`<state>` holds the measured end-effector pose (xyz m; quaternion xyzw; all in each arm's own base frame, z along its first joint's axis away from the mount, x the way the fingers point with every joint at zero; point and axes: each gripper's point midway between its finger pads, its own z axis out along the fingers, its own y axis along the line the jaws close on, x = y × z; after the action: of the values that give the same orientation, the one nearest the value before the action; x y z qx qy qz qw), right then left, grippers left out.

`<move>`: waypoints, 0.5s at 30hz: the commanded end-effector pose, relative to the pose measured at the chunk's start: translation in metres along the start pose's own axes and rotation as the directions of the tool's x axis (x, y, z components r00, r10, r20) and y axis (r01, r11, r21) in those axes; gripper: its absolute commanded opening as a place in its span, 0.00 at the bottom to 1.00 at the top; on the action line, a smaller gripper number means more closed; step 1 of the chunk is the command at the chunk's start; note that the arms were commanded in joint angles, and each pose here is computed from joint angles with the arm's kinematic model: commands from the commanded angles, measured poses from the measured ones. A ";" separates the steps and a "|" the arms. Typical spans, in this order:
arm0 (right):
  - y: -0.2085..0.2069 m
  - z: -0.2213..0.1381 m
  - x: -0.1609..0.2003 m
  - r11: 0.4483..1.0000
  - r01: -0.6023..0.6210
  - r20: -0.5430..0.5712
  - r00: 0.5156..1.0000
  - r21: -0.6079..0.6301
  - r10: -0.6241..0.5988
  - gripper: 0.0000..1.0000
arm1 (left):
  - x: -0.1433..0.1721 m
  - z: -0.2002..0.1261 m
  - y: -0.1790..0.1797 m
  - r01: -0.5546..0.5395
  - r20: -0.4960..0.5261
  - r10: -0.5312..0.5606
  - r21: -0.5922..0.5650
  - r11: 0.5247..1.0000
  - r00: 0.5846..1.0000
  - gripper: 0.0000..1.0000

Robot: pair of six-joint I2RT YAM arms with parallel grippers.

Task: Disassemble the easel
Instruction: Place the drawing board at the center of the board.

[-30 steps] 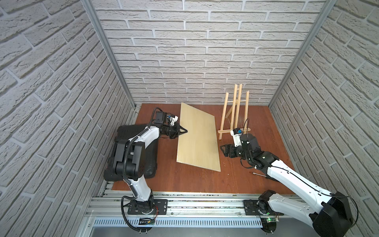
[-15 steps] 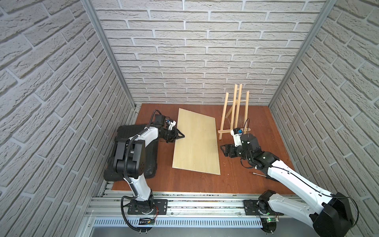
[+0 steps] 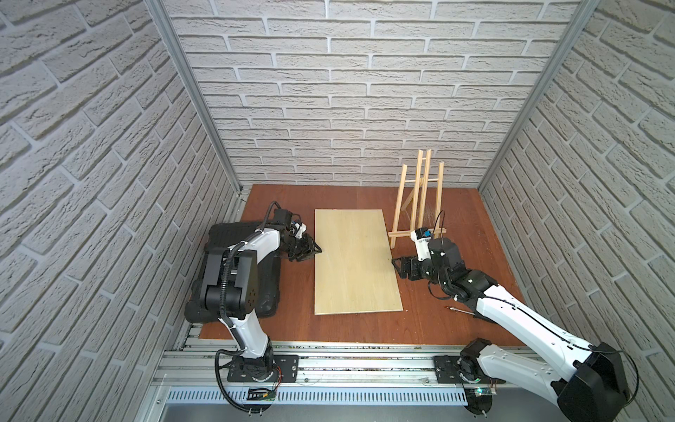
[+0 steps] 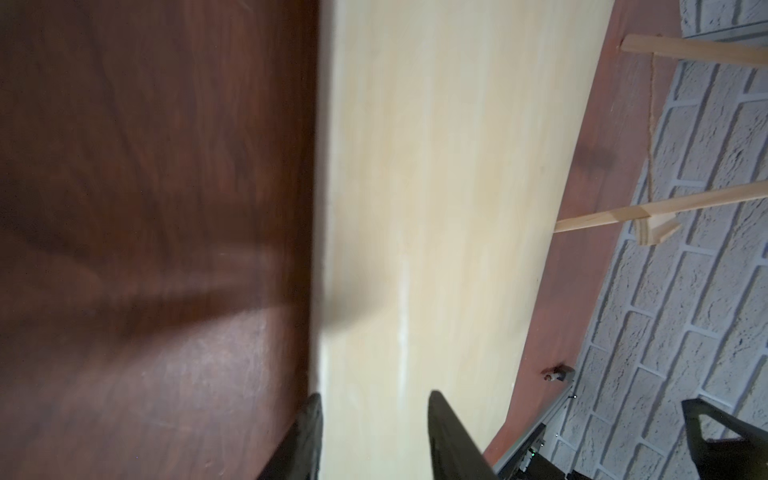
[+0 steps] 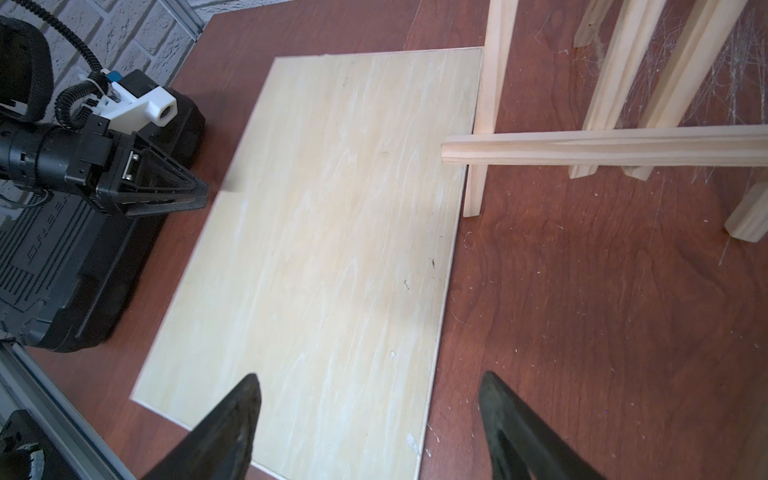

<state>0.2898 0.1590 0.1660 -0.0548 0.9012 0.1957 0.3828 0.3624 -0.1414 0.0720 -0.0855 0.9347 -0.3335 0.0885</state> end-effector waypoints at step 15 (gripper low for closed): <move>-0.004 0.000 -0.011 1.000 0.009 0.049 0.999 0.025 -0.010 0.81 | -0.019 -0.046 -0.016 -0.151 0.226 0.181 -0.145 0.978 0.957 0.98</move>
<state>0.2914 0.1563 0.1652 -0.0519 0.9020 0.1873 0.3855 0.3687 -0.1250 0.1083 -0.0698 0.9396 -0.2812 0.1821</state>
